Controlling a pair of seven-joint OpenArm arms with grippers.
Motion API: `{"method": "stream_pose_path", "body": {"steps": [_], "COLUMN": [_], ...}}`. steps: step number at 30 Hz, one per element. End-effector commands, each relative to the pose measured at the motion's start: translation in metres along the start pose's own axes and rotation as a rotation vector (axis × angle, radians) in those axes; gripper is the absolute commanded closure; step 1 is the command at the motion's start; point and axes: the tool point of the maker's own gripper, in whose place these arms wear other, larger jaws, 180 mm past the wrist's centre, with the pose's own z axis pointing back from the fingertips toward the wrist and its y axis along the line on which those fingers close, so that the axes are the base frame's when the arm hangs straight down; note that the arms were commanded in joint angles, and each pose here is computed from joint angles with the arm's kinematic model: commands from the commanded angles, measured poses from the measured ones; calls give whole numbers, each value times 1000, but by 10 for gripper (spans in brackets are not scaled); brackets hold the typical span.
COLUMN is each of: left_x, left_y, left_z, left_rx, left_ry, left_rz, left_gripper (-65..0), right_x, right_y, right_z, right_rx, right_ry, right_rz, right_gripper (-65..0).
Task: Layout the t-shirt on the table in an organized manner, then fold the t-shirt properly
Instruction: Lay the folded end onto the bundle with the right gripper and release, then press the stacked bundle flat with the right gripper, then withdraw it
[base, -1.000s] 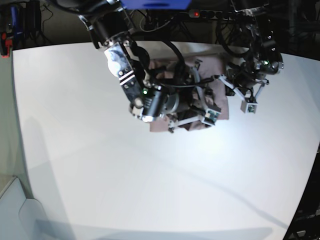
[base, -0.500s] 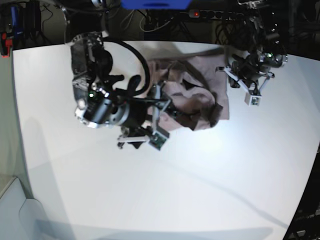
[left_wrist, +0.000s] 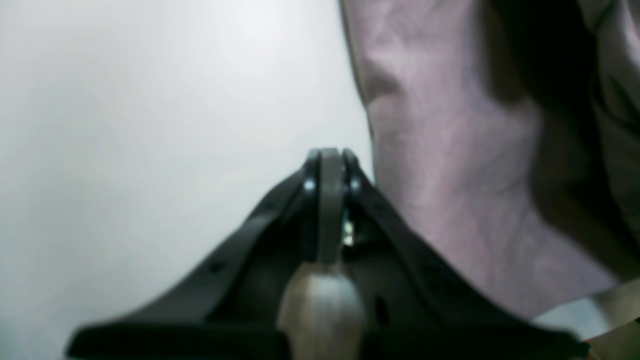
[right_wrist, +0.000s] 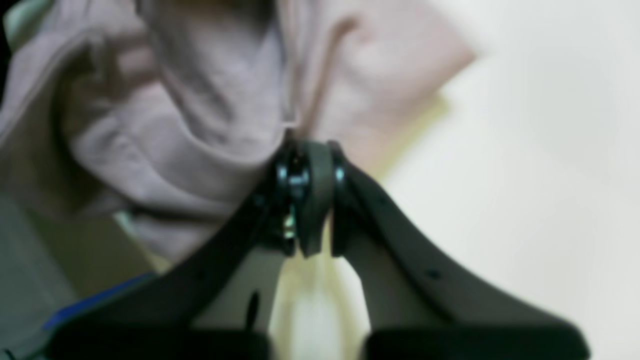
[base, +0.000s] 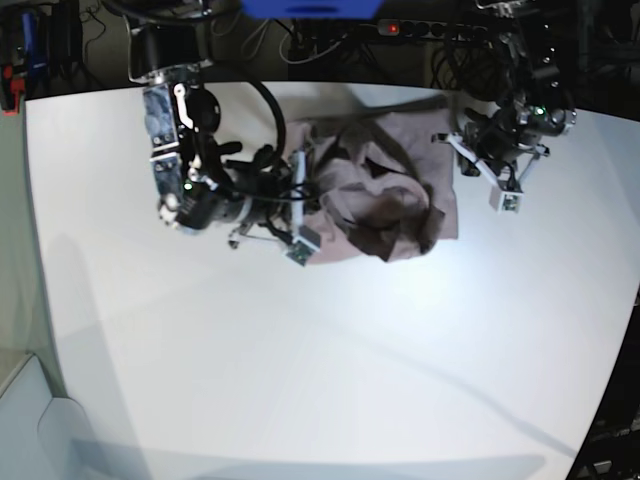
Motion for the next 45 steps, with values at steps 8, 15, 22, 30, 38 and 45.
{"method": "stream_pose_path", "body": {"steps": [8,15,22,30,38,45], "left_x": [10,18,-1,-24,-24,-25], "left_y": [2,6,32,50,47,58], "left_z": [3,22,37,23,25,44], "left_rx": [6,35,99,111,109,154], "left_ry": [-28,-66,-36,33,31,15], "left_rz": [-7,-50,-59,10,8,-2], "left_gripper": [0,0,0,0,0,0], "right_x": [39,38,50,93,110,96], "right_y": [114,124,94,56,56,68], "right_z": [-6,4,19,10,-39,-78], "right_rx": [213,217,131,75,189,284], "right_ry": [-97,-99,-148,-192,-210,-206], "right_rz": [281,371,329,276,142,56], "right_gripper": [-24,-24,-24,-24,-24,-24]}}
